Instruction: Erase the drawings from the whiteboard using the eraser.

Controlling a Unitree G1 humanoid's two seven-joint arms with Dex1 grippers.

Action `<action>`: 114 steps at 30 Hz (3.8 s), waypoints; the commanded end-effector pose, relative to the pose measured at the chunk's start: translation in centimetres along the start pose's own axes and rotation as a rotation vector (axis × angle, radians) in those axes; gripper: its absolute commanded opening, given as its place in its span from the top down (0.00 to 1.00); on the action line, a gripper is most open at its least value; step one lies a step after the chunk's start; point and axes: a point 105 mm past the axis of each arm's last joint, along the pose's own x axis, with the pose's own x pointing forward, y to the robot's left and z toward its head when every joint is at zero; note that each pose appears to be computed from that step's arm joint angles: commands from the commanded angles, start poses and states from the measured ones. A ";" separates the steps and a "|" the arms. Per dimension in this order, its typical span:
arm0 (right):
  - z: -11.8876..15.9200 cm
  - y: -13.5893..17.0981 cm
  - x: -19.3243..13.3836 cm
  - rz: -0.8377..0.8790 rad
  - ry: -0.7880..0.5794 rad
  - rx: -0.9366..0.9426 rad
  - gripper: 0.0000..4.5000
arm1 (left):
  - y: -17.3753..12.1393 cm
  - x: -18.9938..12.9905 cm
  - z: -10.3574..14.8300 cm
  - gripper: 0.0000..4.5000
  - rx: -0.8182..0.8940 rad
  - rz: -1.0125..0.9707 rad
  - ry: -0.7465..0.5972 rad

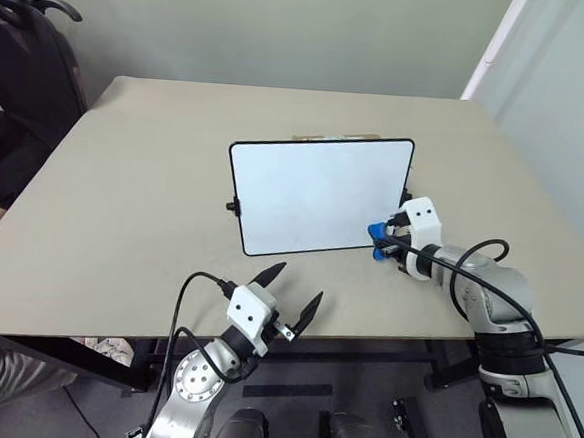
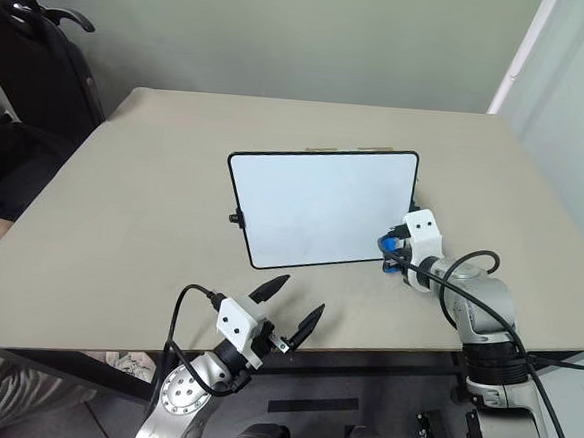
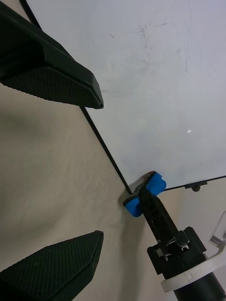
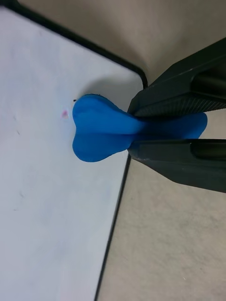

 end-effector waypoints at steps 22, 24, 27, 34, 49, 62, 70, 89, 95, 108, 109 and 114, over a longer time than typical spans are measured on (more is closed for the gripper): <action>3.4 0.4 0.2 0.008 -0.068 -0.049 0.88 | -0.2 0.0 1.2 0.00 0.013 0.008 -0.044; 2.1 0.5 0.7 0.009 -0.021 -0.034 0.88 | -0.2 0.0 1.2 0.00 0.014 0.010 -0.044; 1.2 0.7 1.2 0.020 0.011 -0.023 0.88 | -0.2 -0.1 1.3 0.00 0.016 0.012 -0.046; 0.2 0.6 1.6 0.017 0.066 0.008 0.88 | -0.1 -0.2 1.3 0.00 0.016 0.019 -0.047; 2.9 -1.5 -0.2 -0.048 0.002 -0.014 0.88 | 0.1 -0.1 1.1 0.00 0.016 0.024 -0.044; 2.6 -0.6 -0.2 -0.026 0.007 0.001 0.88 | 0.0 -0.2 1.1 0.00 0.014 0.010 -0.039; 0.0 1.7 1.0 0.039 0.118 0.019 0.88 | -0.1 -0.4 1.2 0.00 0.017 0.010 -0.039; 1.1 -3.0 -0.6 -0.095 0.085 0.097 0.88 | -0.1 -0.4 1.3 0.00 0.015 0.014 -0.039; 2.1 -3.3 -1.0 -0.110 0.042 0.098 0.88 | -0.1 -0.3 1.3 0.00 0.015 0.009 -0.040; 3.0 1.7 0.7 0.042 0.046 0.035 0.88 | 0.0 -0.3 1.3 0.00 0.019 0.010 -0.038; 3.0 1.9 0.8 0.046 0.049 0.033 0.88 | 0.0 -0.3 1.3 0.00 0.019 0.010 -0.038; 2.8 2.2 1.1 0.052 0.063 0.028 0.88 | -0.1 -0.4 1.4 0.00 0.019 0.013 -0.039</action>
